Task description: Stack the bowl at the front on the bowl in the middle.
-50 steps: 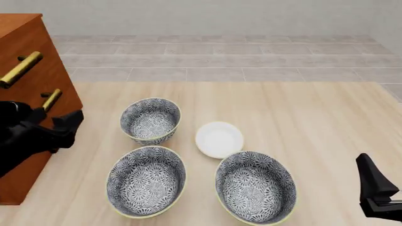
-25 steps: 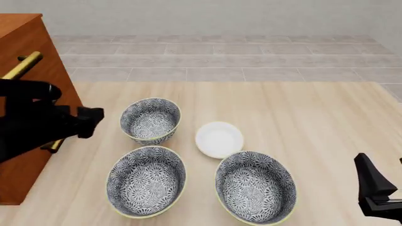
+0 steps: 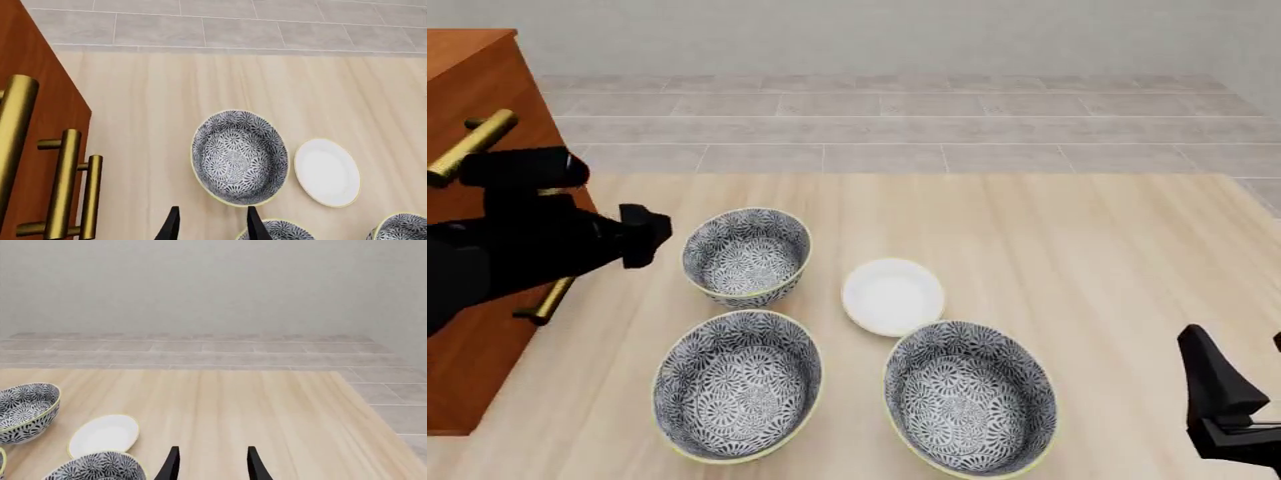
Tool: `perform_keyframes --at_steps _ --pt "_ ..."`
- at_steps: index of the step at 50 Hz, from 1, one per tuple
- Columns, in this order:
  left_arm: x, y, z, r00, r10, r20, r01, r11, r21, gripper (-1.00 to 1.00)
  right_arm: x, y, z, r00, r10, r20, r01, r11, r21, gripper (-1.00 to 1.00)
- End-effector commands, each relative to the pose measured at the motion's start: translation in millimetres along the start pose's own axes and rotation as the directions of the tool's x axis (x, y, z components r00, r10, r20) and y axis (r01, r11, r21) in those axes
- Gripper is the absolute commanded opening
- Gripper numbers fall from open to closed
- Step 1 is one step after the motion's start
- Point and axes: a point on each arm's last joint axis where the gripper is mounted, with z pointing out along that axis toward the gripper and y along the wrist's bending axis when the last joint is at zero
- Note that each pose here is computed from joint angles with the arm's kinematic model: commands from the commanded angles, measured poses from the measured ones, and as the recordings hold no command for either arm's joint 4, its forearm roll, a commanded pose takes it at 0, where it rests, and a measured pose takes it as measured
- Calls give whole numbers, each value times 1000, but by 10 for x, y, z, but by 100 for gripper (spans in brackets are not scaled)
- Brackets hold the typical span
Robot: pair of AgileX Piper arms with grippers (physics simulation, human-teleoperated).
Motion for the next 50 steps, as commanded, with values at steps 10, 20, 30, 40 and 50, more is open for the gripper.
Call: perform_keyframes --at_steps 10,20,30,40,50 --pt "-45 -42 185 993 -116 -9 116 993 9 100 1 1 5 1000 -1 -3 1 1000 -1 100" --pt "-31 -17 213 983 -184 -1 184 983 4 100 -48 -1 350 999 21 29 -21 1000 0 100" --pt "-42 14 238 973 -230 15 230 973 -1 100 -55 -1 283 999 18 31 -18 1000 1 100" --pt "-66 77 324 963 -269 25 269 963 -20 100 -47 -1 308 1000 3 23 -3 1000 0 100" --pt "-52 94 433 964 -267 12 267 963 -30 100 -49 -3 293 1000 4 24 -4 1000 3 100"
